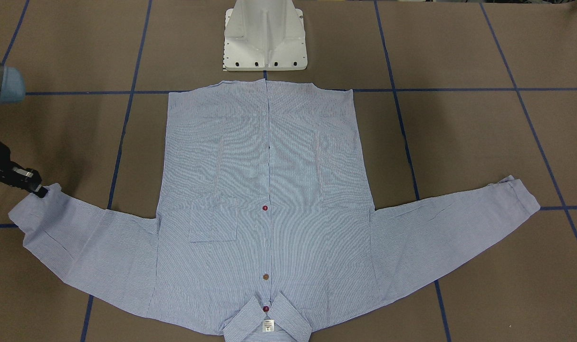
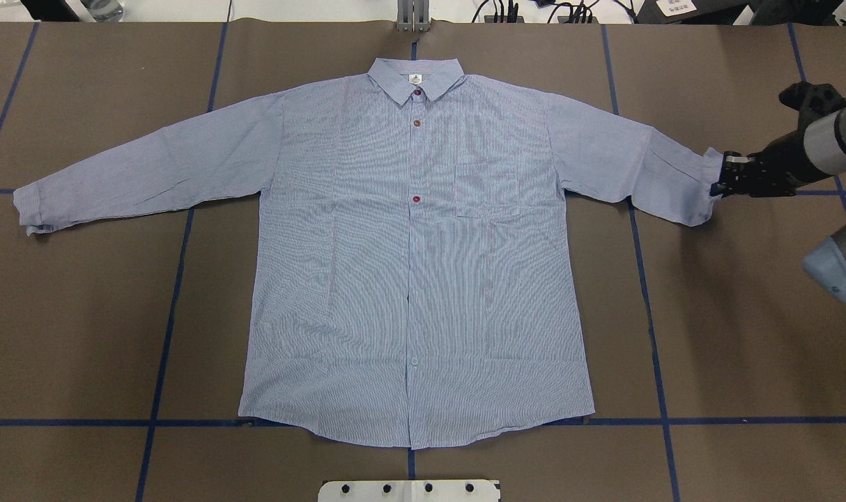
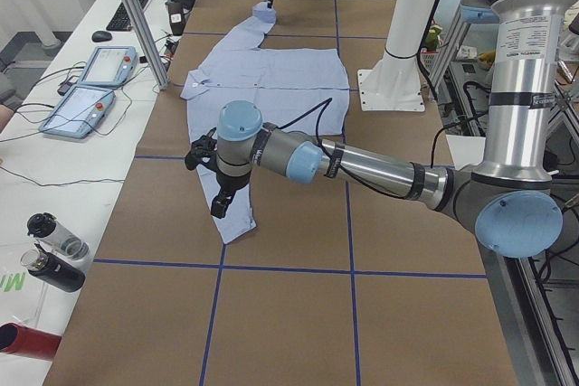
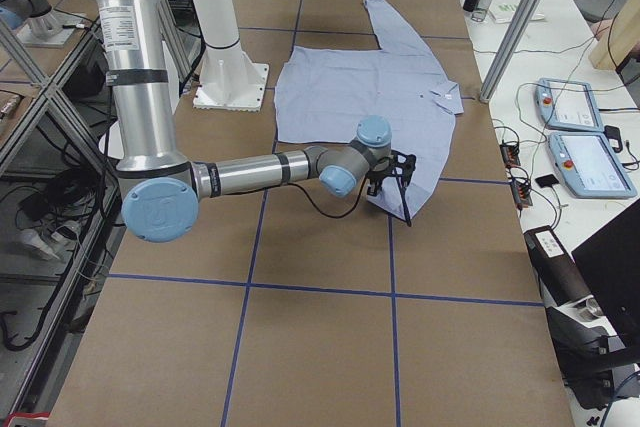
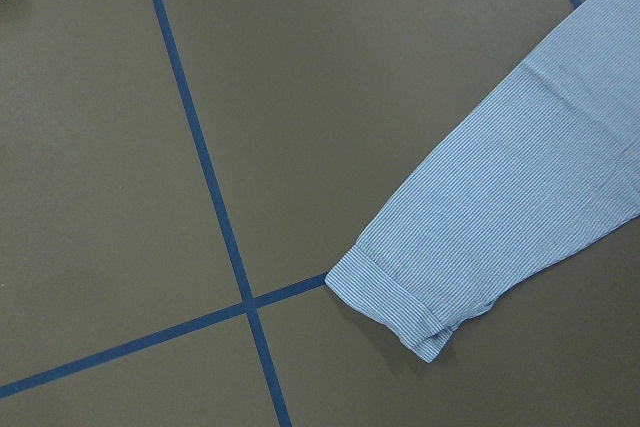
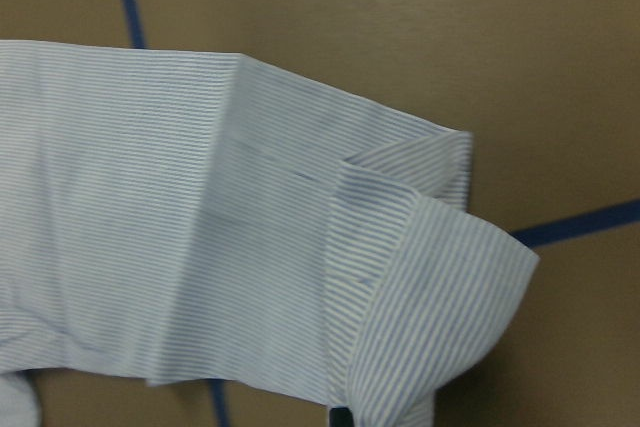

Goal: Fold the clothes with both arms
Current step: 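Carry the sleeve cuff with the right gripper across toward the collar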

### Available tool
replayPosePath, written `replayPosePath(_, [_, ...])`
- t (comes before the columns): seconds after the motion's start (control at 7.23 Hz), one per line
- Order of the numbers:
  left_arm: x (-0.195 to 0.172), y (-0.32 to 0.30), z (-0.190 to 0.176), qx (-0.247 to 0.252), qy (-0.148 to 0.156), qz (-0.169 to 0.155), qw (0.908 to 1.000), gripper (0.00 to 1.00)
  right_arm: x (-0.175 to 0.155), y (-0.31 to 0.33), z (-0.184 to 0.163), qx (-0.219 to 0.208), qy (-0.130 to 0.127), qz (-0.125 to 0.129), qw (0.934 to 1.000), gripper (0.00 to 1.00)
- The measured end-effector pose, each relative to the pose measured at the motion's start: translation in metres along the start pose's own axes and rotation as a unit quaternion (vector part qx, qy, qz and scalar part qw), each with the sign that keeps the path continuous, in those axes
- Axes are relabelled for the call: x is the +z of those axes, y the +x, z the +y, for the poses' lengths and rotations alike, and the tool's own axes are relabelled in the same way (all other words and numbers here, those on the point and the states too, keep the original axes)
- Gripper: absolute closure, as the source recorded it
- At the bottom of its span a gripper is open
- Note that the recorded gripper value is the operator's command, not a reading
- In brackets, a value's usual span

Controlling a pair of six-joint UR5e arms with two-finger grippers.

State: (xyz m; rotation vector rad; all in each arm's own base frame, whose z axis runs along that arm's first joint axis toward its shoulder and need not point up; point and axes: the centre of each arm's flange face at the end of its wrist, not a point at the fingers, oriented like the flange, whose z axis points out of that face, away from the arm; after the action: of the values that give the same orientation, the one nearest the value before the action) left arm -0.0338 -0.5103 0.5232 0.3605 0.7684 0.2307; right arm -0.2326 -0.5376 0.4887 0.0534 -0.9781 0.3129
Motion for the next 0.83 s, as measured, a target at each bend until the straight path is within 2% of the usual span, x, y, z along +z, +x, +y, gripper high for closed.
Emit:
replayPosePath(0.14, [0.0, 0.0, 0.0, 0.0, 0.0, 0.0, 1.0, 0.0, -0.005, -0.077, -0.003, -0.013, 0.0, 0.002, 0.9999, 1.0])
replayPosePath(0.28, [-0.001, 0.001, 0.0, 0.001, 0.001, 0.0, 1.0, 0.0, -0.01, -0.158, 0.001, -0.022, 0.0, 0.016, 0.9996, 1.0])
replayPosePath(0.55, [-0.001, 0.001, 0.0, 0.001, 0.001, 0.0, 1.0, 0.0, -0.003, -0.284, 0.034, -0.04, 0.016, 0.038, 0.9984, 1.0])
replayPosePath(0.83, [-0.001, 0.001, -0.001, 0.001, 0.001, -0.002, 1.0, 0.0, 0.012, -0.362, 0.052, -0.03, 0.026, 0.022, 0.999, 1.0])
